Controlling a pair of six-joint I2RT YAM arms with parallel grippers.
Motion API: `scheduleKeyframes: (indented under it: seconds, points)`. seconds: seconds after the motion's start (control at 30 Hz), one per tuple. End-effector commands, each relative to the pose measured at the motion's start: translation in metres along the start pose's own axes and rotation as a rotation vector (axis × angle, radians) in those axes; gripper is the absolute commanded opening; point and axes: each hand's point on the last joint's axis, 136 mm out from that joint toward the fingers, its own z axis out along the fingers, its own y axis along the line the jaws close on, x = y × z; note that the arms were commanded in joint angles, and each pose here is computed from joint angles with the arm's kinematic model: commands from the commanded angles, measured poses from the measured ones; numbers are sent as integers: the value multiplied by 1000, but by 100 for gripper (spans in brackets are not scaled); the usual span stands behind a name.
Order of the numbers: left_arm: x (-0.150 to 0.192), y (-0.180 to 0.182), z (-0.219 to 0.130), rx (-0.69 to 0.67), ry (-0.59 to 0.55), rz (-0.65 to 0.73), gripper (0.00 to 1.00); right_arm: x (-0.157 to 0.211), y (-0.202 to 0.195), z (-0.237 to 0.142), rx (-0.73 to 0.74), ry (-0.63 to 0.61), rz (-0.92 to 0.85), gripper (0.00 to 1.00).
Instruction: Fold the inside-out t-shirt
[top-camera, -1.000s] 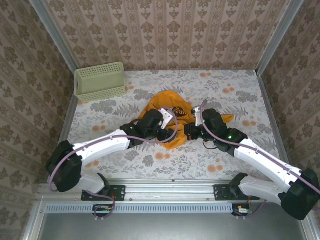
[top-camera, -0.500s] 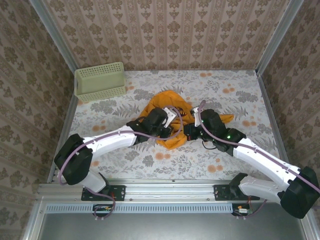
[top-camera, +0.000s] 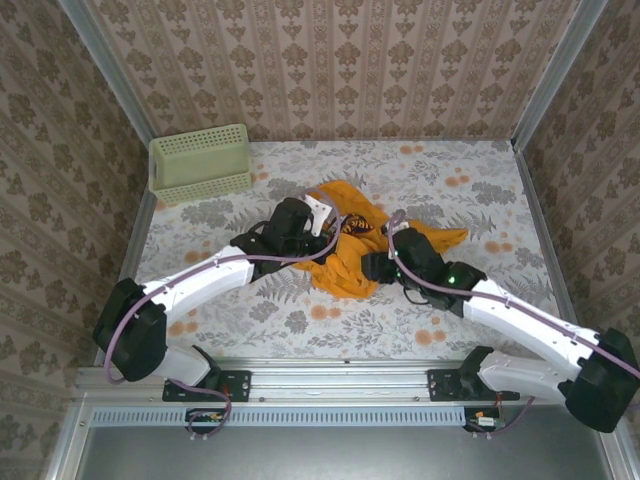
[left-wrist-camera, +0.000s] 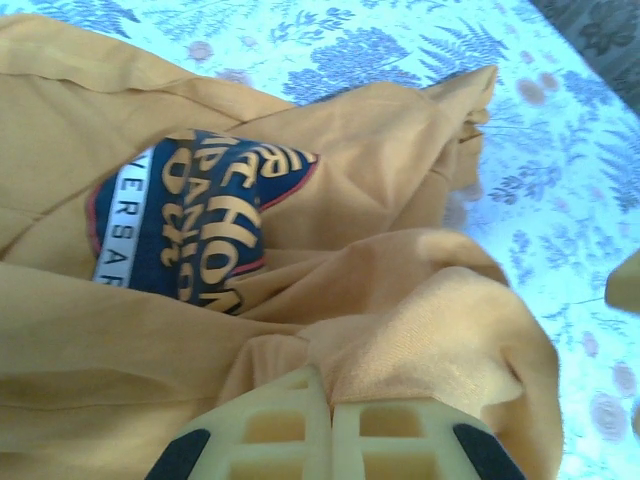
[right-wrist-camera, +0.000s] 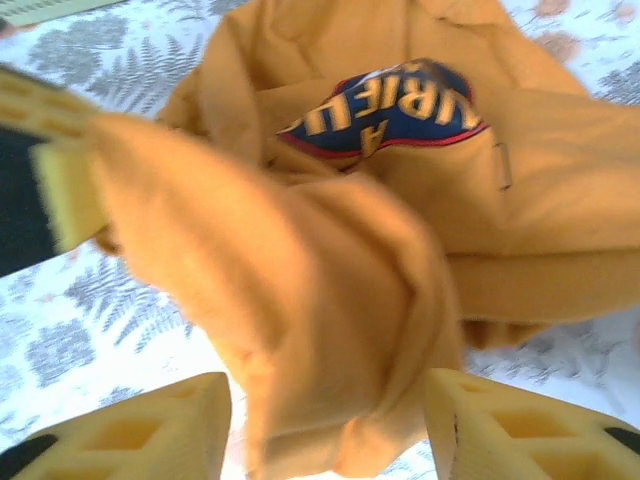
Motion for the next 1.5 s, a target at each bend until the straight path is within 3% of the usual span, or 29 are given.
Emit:
scheduleKeyframes:
  seconds: [0.0, 0.17, 0.33, 0.4, 0.6, 0.7, 0.87, 1.07, 1.4, 1.47]
  points:
    - [-19, -22, -10, 89, -44, -42, 0, 8, 8, -8, -11, -55, 5, 61]
    - [-24, -25, -13, 93, -48, -37, 0, 21, 24, 8, -29, -21, 5, 60]
    - [-33, -31, -26, 103, -79, -36, 0, 30, -8, 36, 228, 63, 35, 54]
    - [-37, -31, -33, 97, -98, -38, 0, 33, -9, 45, 247, 88, 42, 52]
    - [-51, -18, -55, 9, -144, -25, 0, 16, 4, 39, 203, 77, -24, 16]
    - [-61, 10, -73, -74, -188, -83, 0, 10, 4, 21, 165, 37, -85, 10]
    - [-74, 46, -93, -88, -250, -211, 0, 20, 6, 7, 30, 12, -124, 3]
    - [-53, 47, -57, -65, -95, -221, 0, 3, 34, 1, -197, -74, -19, 0]
    - [12, 71, -8, -203, 188, -221, 1, -33, 62, -27, -332, -195, -26, 0]
    - [16, 71, -8, -205, 197, -210, 17, -31, 60, -25, -323, -190, -23, 0]
